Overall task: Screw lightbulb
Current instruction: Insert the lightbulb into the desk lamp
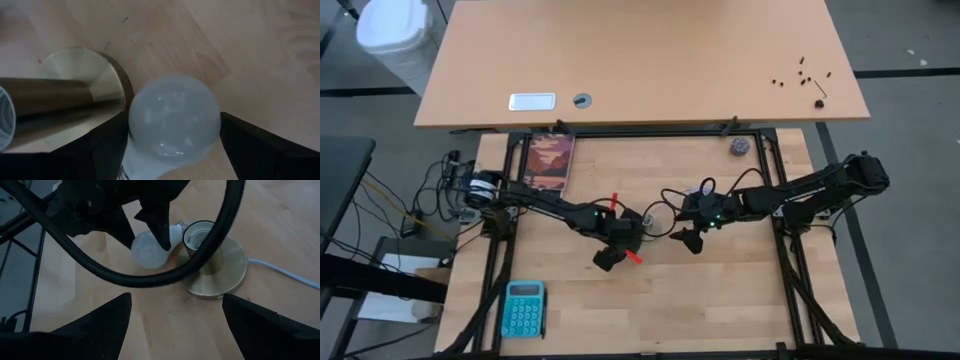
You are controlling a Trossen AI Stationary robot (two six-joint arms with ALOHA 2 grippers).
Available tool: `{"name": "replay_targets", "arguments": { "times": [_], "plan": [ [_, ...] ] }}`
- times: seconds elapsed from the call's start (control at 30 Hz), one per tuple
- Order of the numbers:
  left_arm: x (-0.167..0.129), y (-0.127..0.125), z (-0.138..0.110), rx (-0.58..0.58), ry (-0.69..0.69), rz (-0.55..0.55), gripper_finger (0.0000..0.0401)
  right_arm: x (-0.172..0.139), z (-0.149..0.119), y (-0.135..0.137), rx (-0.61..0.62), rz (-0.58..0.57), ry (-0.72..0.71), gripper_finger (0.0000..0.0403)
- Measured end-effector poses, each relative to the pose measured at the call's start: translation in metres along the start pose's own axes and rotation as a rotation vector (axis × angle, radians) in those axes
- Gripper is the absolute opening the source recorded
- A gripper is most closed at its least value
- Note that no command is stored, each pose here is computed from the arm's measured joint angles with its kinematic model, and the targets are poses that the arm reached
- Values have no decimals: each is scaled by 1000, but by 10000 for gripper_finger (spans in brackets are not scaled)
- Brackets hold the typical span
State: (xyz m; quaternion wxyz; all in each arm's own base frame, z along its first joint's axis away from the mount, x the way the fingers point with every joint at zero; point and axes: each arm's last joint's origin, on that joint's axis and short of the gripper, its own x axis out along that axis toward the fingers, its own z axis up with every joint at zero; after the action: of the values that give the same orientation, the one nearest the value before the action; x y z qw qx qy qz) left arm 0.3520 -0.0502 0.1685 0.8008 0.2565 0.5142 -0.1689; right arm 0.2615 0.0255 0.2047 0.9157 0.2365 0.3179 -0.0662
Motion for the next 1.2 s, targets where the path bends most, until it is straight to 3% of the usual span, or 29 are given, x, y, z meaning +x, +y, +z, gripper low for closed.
{"name": "replay_targets", "arguments": {
  "times": [0.4, 0.6, 0.87, 1.2],
  "plan": [
    [6, 2, -2, 31, 16, -2, 305, 0, 1, 1, 23, 2, -18, 322],
    [0, 4, 1, -115, 58, -22, 305, 0, 2, 1, 42, -3, -30, 322],
    [-2, 3, -1, -91, 95, -37, 305, 0, 6, 2, 56, -10, -78, 322],
    [-28, 25, 19, -213, 63, -14, 305, 0, 8, -1, 92, -18, -88, 322]
  ]
}}
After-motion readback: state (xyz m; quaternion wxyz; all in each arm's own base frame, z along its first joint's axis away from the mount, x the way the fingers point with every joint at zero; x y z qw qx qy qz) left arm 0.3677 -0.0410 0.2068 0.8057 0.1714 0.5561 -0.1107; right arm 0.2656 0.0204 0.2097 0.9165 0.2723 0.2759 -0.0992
